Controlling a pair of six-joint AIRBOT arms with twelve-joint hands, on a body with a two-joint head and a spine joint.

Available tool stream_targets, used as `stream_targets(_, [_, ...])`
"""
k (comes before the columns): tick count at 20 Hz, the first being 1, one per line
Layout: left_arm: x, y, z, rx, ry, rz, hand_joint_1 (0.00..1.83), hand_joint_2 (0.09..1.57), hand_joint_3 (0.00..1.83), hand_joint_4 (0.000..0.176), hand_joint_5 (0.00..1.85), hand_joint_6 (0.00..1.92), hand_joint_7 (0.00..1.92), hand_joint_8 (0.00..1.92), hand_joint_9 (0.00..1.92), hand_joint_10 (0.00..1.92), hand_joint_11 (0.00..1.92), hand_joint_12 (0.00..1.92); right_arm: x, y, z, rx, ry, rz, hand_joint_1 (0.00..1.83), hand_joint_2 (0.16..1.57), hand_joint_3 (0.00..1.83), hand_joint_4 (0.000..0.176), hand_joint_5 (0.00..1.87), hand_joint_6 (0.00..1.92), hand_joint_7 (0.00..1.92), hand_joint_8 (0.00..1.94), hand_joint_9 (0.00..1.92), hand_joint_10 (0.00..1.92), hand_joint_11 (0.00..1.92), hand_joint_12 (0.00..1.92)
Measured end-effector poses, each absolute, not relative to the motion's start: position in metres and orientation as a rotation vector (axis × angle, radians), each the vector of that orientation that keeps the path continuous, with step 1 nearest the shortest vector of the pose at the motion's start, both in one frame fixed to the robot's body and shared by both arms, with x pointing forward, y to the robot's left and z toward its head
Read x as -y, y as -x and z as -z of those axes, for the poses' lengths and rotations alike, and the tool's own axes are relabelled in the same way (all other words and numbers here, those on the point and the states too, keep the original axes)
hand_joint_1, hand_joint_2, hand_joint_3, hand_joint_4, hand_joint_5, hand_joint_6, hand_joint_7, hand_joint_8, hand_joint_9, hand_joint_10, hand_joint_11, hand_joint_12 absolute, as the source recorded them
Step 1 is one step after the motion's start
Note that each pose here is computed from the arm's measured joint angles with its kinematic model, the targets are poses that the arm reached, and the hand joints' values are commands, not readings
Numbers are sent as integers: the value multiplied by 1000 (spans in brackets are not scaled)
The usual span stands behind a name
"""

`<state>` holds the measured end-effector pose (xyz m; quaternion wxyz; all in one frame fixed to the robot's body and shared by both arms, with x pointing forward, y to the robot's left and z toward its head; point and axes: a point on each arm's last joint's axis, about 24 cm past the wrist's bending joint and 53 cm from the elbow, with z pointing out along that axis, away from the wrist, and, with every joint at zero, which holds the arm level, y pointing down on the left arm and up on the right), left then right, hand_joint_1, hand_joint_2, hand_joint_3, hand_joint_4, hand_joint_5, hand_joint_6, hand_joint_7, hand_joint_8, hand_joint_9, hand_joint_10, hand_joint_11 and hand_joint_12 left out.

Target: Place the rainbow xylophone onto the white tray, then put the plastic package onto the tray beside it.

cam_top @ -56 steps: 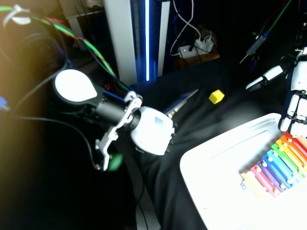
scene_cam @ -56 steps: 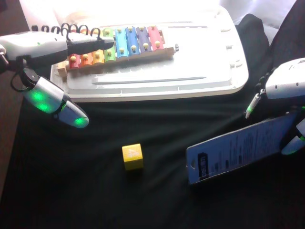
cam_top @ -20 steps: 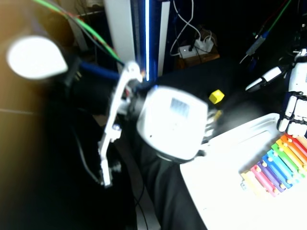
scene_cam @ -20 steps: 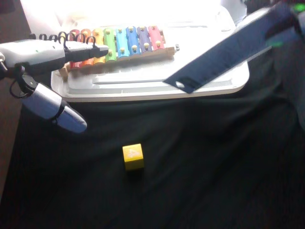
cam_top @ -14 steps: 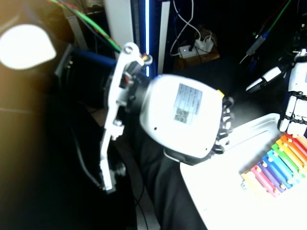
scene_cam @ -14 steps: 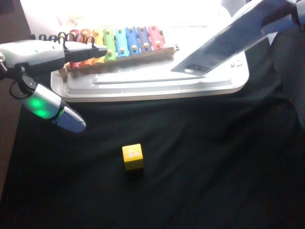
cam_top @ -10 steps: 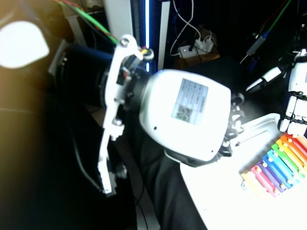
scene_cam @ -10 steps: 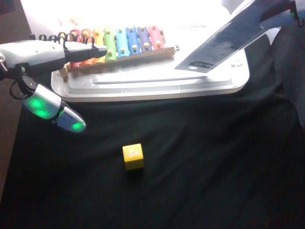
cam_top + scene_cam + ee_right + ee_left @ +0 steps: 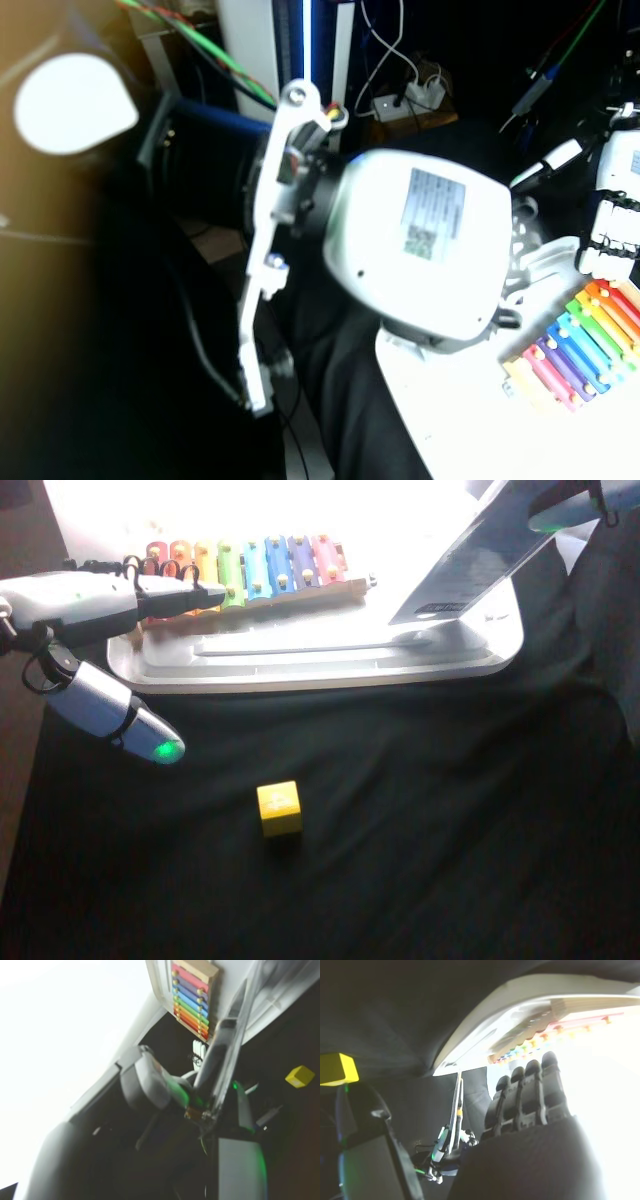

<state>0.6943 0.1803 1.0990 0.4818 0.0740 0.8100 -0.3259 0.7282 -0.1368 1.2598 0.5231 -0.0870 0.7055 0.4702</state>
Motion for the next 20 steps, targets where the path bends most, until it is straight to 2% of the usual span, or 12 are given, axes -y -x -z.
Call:
stream_targets(1, [-180,-694,-1099,-1975,-180,795,740,740,4,33,0,0,11,1,0,0,25,10,137,-728,-1260,-1690,208,-1125,1251,1133,0,0,1017,678,967,1455,1225,1555,1273,1830])
stream_targets(2, [-180,-694,-1099,-1973,-180,797,747,749,7,13,0,0,5,0,0,0,18,7,137,-728,-1259,-1690,211,-1124,1216,1078,0,0,1092,735,1149,1406,1332,1573,1350,1809])
stream_targets(3, [-180,-694,-1099,-1973,-181,797,745,747,5,31,0,0,0,0,0,0,7,2,136,-728,-1258,-1693,220,-1119,1271,1080,0,0,1057,816,1072,1074,1318,1588,1320,1814])
stream_targets(4, [-180,-694,-1099,-1974,-181,796,730,743,3,34,0,0,0,0,0,0,8,2,132,-727,-1255,-1701,241,-1106,1279,1083,0,0,1043,843,1047,1004,1177,1634,1229,1840])
stream_targets(5, [-180,-694,-1098,-1976,-181,796,729,748,4,7,0,0,0,0,0,0,15,6,129,-727,-1254,-1702,260,-1095,1216,1073,0,0,1079,798,1128,1396,1235,1759,1318,1884])
stream_targets(9, [-184,-693,-1096,-1983,-173,791,710,746,2,4,0,0,8,3,0,0,4,1,119,-719,-1246,-1735,314,-1093,1213,1038,1,0,1173,641,1187,1734,1306,1884,1386,1919])
stream_targets(11, [-185,-693,-1097,-1982,-165,793,715,747,2,28,0,0,9,3,0,0,0,0,118,-718,-1243,-1750,323,-1089,1206,1051,2,0,1133,706,1170,1737,1301,1887,1372,1921])
stream_targets(13, [-189,-692,-1098,-1982,-162,791,724,748,2,31,0,0,9,2,0,0,0,0,117,-716,-1235,-1783,345,-1075,1201,1065,2,0,1098,768,1164,1729,1295,1876,1357,1921])
stream_targets(15, [-194,-691,-1099,-1984,-156,779,719,753,3,22,0,0,17,5,0,0,0,0,112,-713,-1224,-1827,369,-1065,1207,1053,0,0,1131,713,1229,1474,1354,1643,1330,1823])
stream_targets(16, [-194,-691,-1100,-1983,-156,781,717,748,0,53,0,0,6,0,0,0,0,0,110,-712,-1221,-1835,385,-1058,1201,1066,1,0,1097,769,1214,1457,1310,1672,1276,1872])
stream_targets(19, [-194,-691,-1100,-1983,-156,781,701,745,0,65,0,0,0,0,0,0,0,0,106,-714,-1219,-1837,392,-1051,1210,1051,0,0,1129,717,1222,1556,1341,1735,1336,1899])
stream_targets(20, [-195,-690,-1100,-1984,-156,781,715,746,0,63,0,0,0,0,0,0,0,0,106,-717,-1219,-1837,381,-1048,1203,1066,3,0,1089,783,1178,1814,1364,1884,1423,1917])
